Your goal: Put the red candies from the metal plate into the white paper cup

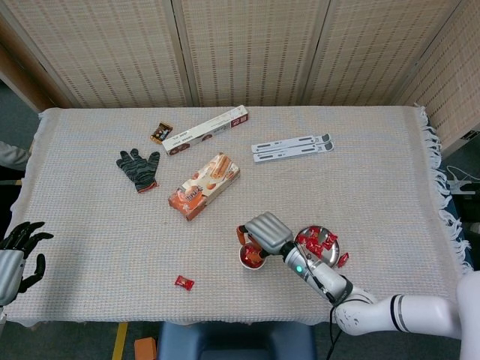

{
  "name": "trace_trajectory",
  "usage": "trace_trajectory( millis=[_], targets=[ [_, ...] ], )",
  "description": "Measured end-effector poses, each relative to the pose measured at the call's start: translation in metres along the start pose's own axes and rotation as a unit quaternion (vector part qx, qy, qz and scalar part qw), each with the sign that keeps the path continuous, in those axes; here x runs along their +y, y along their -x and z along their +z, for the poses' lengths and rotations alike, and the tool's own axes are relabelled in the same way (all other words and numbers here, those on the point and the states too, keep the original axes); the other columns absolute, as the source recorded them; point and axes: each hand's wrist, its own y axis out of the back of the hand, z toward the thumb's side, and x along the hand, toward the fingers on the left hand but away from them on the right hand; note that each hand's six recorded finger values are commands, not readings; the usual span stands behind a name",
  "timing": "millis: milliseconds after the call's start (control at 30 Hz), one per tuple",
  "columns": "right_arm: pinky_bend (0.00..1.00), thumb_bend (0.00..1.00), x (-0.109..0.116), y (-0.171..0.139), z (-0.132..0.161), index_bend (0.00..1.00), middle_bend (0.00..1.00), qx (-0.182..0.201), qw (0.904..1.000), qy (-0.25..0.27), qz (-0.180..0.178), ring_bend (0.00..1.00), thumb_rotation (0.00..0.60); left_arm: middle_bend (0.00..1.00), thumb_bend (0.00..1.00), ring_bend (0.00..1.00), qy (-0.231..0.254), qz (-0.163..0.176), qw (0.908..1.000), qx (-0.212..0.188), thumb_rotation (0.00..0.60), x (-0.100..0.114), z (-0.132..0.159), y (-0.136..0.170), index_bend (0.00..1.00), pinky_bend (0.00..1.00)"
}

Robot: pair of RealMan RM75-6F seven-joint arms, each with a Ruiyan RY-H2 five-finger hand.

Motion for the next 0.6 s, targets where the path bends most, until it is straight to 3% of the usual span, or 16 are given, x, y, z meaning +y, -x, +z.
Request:
trace_trajectory(
  millis=[333, 467, 600],
  targets=[
    [0.97, 0.14, 0.013, -0.025, -0.007, 0.51, 0.87, -0.004, 0.9992, -0.021, -0.034, 0.77, 0.600, 0.13, 0.62, 0.09, 0.005, 0.003, 1.0000, 0.003, 0.600, 0.002, -0.002, 0.000, 0.29, 0.30],
    [0.97, 0.14, 0.015, -0.052, -0.026, 0.51, 0.87, -0.034, 0.9965, -0.054, -0.054, 0.77, 0.600, 0.13, 0.62, 0.09, 0.007, 0.002, 1.0000, 0.003, 0.600, 0.003, -0.002, 0.000, 0.29, 0.30],
    [0.97, 0.14, 0.003, -0.087, -0.052, 0.52, 0.87, -0.086, 0.9919, -0.080, -0.048, 0.77, 0.600, 0.13, 0.62, 0.09, 0.007, 0.002, 1.0000, 0.002, 0.600, 0.003, -0.001, 0.001, 0.29, 0.30]
  ],
)
